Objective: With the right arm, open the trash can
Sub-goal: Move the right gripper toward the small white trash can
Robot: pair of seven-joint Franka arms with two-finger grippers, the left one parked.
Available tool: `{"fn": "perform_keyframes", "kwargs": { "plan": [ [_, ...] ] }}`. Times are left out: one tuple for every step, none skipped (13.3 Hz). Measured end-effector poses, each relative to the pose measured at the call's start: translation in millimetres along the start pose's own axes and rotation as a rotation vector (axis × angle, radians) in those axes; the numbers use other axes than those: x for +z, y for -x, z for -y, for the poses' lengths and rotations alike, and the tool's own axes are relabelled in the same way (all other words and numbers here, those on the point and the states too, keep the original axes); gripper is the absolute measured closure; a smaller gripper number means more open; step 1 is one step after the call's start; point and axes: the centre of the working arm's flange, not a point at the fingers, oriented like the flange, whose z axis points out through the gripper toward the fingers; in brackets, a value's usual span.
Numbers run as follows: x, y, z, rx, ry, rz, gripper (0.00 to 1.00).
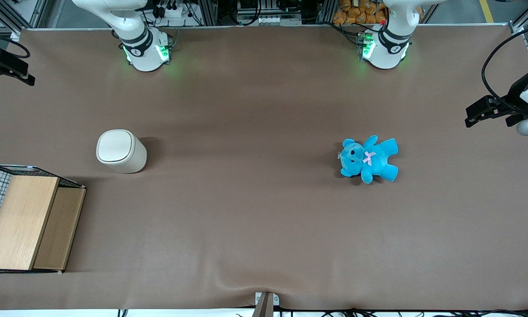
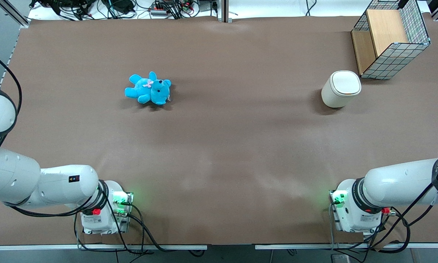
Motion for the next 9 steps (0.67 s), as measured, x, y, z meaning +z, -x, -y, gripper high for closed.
{"fn": "perform_keyframes", "kwargs": {
  "plan": [
    [8.0, -2.4, -1.1, 0.002, -0.001, 0.021, 0.00],
    [18.5, -5.1, -2.1, 0.003, -0.002, 0.046, 0.06],
    [30.4, -7.9, -2.5, -0.002, -0.004, 0.073, 0.06],
    [44.6, -10.6, -2.8, -0.009, -0.006, 0.105, 0.15],
    [60.3, -13.6, -3.5, -0.010, -0.008, 0.135, 0.28],
    [76.8, -17.4, -5.3, -0.008, -0.009, 0.157, 0.41],
    [94.6, -21.6, -7.9, -0.005, -0.011, 0.173, 0.54],
    [112.2, -25.2, -10.0, -0.002, -0.013, 0.186, 0.63],
    [131.0, -28.8, -11.2, -0.001, -0.014, 0.194, 0.75]
  ]
}}
